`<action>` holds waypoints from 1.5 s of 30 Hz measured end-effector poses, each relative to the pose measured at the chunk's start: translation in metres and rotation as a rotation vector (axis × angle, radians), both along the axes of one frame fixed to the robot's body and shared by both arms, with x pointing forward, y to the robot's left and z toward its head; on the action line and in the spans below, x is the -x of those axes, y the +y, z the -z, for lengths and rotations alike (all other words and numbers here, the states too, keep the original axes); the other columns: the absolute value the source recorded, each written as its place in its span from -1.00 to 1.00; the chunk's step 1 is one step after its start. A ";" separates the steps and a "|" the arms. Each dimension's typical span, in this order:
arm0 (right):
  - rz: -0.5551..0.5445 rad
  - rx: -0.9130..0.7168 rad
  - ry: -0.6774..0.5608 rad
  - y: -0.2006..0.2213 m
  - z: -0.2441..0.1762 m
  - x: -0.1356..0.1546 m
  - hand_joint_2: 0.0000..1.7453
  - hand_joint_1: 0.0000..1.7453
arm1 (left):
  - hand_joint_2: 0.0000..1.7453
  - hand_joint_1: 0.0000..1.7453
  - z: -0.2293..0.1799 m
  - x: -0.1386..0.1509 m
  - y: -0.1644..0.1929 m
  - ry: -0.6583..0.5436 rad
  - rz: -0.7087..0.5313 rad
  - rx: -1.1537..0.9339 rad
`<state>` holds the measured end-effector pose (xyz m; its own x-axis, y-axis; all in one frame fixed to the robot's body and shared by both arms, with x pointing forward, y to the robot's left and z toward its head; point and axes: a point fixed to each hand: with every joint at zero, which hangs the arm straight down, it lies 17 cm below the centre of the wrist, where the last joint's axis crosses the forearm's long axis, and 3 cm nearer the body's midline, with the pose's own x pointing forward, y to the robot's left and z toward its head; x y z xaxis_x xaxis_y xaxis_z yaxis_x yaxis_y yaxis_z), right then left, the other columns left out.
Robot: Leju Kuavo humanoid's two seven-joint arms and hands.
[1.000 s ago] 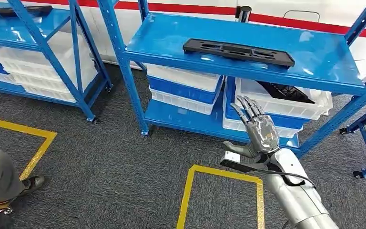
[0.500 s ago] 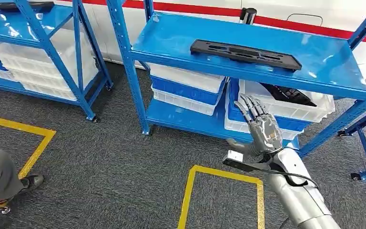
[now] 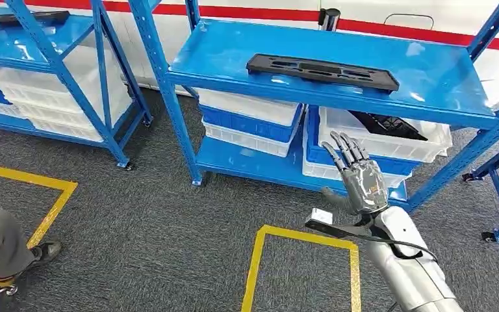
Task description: Take the parts from the cabinet and place them on the table.
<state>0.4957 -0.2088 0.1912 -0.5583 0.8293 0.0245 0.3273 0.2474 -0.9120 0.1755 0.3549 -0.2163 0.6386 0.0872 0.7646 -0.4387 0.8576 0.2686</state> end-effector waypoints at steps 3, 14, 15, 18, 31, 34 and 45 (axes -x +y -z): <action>0.002 -0.001 -0.001 0.001 -0.001 0.000 1.00 -1.00 | 1.00 -1.00 0.000 0.001 0.001 0.002 -0.003 -0.003; 0.015 -0.012 -0.006 -0.002 -0.004 -0.002 1.00 -1.00 | 1.00 -1.00 0.000 0.001 0.001 0.003 -0.006 -0.004; 0.018 -0.014 -0.005 -0.003 -0.004 -0.003 1.00 -1.00 | 1.00 -1.00 0.000 0.001 0.001 0.003 -0.006 -0.004; 0.025 -0.020 -0.005 -0.006 -0.006 -0.004 1.00 -1.00 | 1.00 -1.00 0.000 0.001 0.000 0.004 -0.004 -0.005; 0.039 -0.047 -0.011 -0.023 -0.011 -0.007 1.00 -1.00 | 1.00 -1.00 0.000 0.000 0.000 0.001 0.002 -0.002; 0.043 -0.047 -0.007 -0.025 -0.010 -0.009 1.00 -1.00 | 1.00 -1.00 0.000 0.000 0.000 0.001 0.001 -0.002; 0.037 -0.057 -0.013 -0.027 -0.016 -0.014 -1.00 -1.00 | 1.00 -1.00 -0.001 -0.001 0.005 -0.001 0.000 -0.007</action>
<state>0.5101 -0.2353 0.2068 -0.5278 0.8468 0.0656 0.3485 0.2864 -0.8925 0.1761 0.3597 -0.2157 0.6376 0.0819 0.7660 -0.4390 0.8558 0.2739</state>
